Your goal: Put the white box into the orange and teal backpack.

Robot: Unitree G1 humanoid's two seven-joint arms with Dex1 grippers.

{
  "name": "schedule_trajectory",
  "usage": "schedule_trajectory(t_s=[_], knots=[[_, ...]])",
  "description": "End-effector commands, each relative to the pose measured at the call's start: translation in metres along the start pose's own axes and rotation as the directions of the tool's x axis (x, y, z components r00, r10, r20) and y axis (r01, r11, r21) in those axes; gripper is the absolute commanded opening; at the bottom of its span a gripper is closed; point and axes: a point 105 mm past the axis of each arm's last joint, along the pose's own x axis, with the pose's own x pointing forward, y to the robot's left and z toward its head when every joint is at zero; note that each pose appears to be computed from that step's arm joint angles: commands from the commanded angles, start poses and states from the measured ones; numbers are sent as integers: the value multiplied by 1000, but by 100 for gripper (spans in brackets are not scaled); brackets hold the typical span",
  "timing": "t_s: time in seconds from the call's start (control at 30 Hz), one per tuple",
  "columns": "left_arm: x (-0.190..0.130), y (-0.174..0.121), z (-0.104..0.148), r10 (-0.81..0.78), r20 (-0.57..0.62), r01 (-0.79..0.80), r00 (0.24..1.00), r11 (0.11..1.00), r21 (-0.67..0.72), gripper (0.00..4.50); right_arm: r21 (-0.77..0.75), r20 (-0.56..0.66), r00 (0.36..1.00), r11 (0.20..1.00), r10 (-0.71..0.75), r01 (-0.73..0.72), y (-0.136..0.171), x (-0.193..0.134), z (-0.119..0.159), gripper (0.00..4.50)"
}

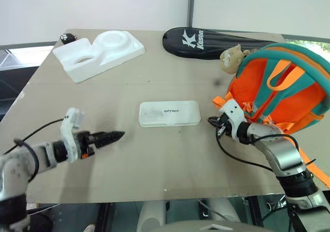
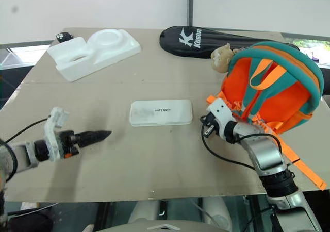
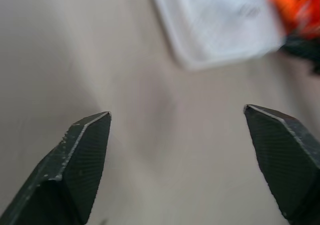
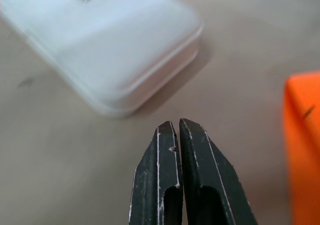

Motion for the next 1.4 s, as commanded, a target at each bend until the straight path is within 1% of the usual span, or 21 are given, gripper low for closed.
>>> schedule_trajectory(t_s=[0.03, 0.17, 0.27, 0.3, 0.4, 0.53, 0.67, 0.83, 0.87, 0.9, 0.93, 1.03, 1.1, 1.17, 1.2, 1.23, 1.3, 1.33, 1.4], knots=[[13, 1, 3, -27, -35, 25, 999, 998, -53, 409, -49, 2, 998, 997, -59, 59, -13, 4, 7, 0], [45, 6, 11, -9, -75, 8, 997, 1000, -20, 409, -113, -47, 993, 989, -105, 99, -24, 11, 7, 0], [64, 5, 10, -36, -107, 35, 994, 999, -15, 409, -137, -71, 993, 987, -91, 81, -24, 16, 6, 0], [71, 5, 10, -44, -118, 45, 992, 999, 1, 409, -144, -81, 994, 988, -72, 60, -21, 20, 5, 0], [90, -6, 11, -139, -118, 136, 983, 990, -39, 409, -148, -75, 997, 989, 8, -19, -5, 37, 8, 0], [95, -19, 11, -235, -114, 223, 965, 969, -106, 409, -175, -29, 996, 980, 88, -92, 11, 49, 19, 0], [94, -22, 5, -257, -121, 241, 959, 962, -132, 409, -173, 8, 997, 982, 78, -76, 11, 52, 25, 0], [92, -28, 6, -289, -65, 273, 955, 945, -179, 409, -154, 30, 997, 986, 68, -63, 10, 50, 27, 0], [91, -28, 5, -287, -55, 273, 956, 944, -184, 371, -148, 38, 997, 987, 64, -58, 10, 49, 27, 0], [89, -28, 5, -281, -46, 268, 958, 945, -186, 359, -147, 51, 997, 988, 56, -48, 9, 47, 29, 0], [88, -26, 4, -271, -37, 260, 962, 947, -187, 328, -145, 71, 996, 989, 47, -37, 8, 44, 31, 0], [85, -26, 6, -266, -3, 260, 964, 945, -197, 183, -98, 121, 992, 995, 20, -8, 5, 32, 37, 0], [83, -27, 8, -267, 17, 265, 964, 943, -201, 114, -46, 142, 990, 999, 25, -18, 4, 17, 40, 0], [80, -28, 10, -271, 35, 272, 962, 941, -203, 104, -5, 185, 983, 1000, 12, -12, 3, -5, 49, 0], [79, -29, 11, -274, 43, 277, 961, 939, -204, 99, 13, 199, 980, 1000, 3, -6, 2, -17, 52, 50], [79, -30, 12, -277, 51, 281, 960, 938, -204, 99, 15, 207, 978, 1000, 4, -7, 3, -28, 55, 77], [77, -32, 18, -288, 83, 299, 954, 933, -202, 99, 49, 277, 961, 998, 21, -36, 10, -55, 69, 165], [77, -34, 21, -294, 99, 308, 951, 930, -201, 99, 57, 299, 954, 998, 22, -41, 14, -68, 75, 220], [75, -37, 26, -310, 127, 330, 942, 923, -195, 99, 85, 322, 947, 996, -5, -24, 17, -88, 80, 314]])
